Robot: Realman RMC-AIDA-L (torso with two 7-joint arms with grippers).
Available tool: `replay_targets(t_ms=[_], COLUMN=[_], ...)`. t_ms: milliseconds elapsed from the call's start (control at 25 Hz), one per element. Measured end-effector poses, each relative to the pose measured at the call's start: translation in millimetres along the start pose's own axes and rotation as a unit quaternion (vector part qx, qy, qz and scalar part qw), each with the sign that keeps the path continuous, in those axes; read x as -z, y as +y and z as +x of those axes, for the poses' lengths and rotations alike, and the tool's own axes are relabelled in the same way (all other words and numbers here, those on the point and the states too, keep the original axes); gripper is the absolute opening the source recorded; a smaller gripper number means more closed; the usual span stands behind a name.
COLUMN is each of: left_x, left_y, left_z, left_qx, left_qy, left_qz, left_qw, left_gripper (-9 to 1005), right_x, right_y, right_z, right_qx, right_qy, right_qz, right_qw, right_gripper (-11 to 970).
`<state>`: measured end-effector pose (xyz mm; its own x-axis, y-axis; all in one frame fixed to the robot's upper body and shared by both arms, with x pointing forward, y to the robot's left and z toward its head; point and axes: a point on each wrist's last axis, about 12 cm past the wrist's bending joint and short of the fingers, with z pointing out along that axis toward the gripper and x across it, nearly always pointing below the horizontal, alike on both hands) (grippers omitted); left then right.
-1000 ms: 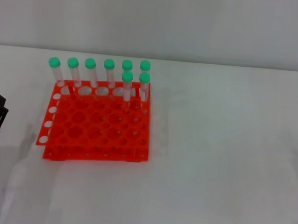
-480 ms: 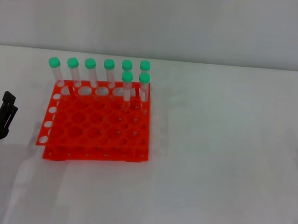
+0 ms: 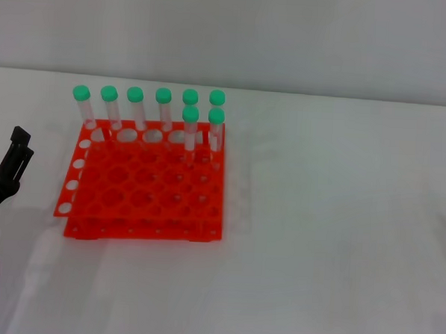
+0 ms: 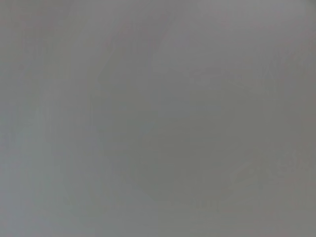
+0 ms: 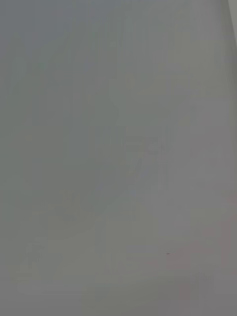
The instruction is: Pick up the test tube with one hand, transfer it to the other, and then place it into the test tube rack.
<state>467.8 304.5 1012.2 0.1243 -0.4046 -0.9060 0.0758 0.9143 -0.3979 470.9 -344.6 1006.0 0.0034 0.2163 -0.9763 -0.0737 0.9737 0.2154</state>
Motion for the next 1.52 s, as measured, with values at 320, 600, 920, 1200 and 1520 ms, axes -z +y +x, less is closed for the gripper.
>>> replay_targets(t_ms=[320,600,920,1200,1520], left_x=[-4.3,-5.8,-4.3,-0.2,3.2], left_y=[-1.7,-2.9,-1.5,3.9,9.9], left_z=[-0.8,-0.7,-0.9,-3.2,-3.8], left_qx=[-0.001,0.000,0.002,0.003,-0.007], left_qy=[-0.001,-0.002,-0.004,-0.013,-0.010], left_qz=[0.006,0.008,0.002,-0.015,-0.028], left_qw=[1.000,1.000,1.000,1.000,1.000], left_gripper=[879,879,879,879,879], right_x=[-6.5,-6.8,-4.2,-5.0,-4.5], right_y=[0.9,-1.3,-3.7,-3.9,1.9], right_z=[1.6,3.4,3.4,0.9,-4.2], right_qx=[-0.003,-0.005,-0.004,0.003,0.123], right_qy=[0.010,0.017,0.018,0.010,-0.013], right_qz=[0.006,0.016,0.019,0.016,-0.007], right_qw=[1.000,1.000,1.000,1.000,0.992], right_gripper=[812,813,812,812,811])
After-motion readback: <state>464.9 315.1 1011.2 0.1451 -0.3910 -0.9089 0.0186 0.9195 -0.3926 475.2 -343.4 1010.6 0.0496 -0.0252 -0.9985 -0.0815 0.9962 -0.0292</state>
